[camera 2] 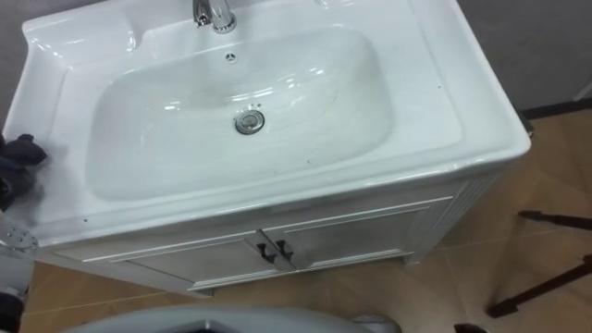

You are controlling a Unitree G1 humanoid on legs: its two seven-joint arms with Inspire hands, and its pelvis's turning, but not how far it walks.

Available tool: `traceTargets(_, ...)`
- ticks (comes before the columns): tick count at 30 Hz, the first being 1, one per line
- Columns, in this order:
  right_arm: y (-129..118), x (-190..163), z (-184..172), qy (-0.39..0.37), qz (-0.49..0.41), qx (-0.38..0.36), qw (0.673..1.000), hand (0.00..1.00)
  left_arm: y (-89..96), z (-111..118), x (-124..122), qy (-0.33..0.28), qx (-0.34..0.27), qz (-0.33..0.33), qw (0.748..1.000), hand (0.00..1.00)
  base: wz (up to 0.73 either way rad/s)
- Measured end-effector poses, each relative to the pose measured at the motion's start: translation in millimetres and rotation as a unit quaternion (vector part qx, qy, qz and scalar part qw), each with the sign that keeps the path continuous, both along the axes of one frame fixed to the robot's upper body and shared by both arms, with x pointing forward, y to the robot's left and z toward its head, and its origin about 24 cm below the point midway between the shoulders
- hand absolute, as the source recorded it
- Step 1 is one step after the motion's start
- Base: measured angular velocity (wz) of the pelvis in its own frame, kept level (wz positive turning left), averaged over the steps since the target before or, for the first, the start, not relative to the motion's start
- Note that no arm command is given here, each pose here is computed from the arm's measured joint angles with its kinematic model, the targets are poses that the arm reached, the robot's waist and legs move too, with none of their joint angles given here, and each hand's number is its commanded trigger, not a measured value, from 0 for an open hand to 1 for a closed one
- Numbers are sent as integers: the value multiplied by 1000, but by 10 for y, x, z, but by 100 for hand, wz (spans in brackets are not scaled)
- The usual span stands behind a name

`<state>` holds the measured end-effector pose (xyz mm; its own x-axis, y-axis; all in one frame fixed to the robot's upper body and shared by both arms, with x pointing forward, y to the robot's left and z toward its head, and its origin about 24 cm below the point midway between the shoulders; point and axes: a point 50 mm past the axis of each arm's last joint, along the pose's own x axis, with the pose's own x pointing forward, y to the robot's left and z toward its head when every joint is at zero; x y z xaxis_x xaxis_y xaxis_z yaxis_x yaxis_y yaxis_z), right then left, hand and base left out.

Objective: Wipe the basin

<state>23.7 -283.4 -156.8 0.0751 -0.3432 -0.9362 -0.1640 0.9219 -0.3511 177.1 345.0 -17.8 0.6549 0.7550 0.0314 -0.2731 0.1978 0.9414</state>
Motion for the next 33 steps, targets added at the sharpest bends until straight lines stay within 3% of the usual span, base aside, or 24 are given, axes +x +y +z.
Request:
traceTargets(23, -14, 5, 5, -8, 2, -19, 1000, 0, -142, 74, 158, -29, -10, -46, 998, 0, 0)
traceTargets(29, 32, 27, -10, -10, 15, -19, 1000, 0, -210, 115, 219, -91, -75, -43, 992, 0, 0)
traceTargets(33, 45, 99, -9, -20, 25, -16, 999, 0, -276, 285, 319, -138, -96, -65, 984, 0, 0)
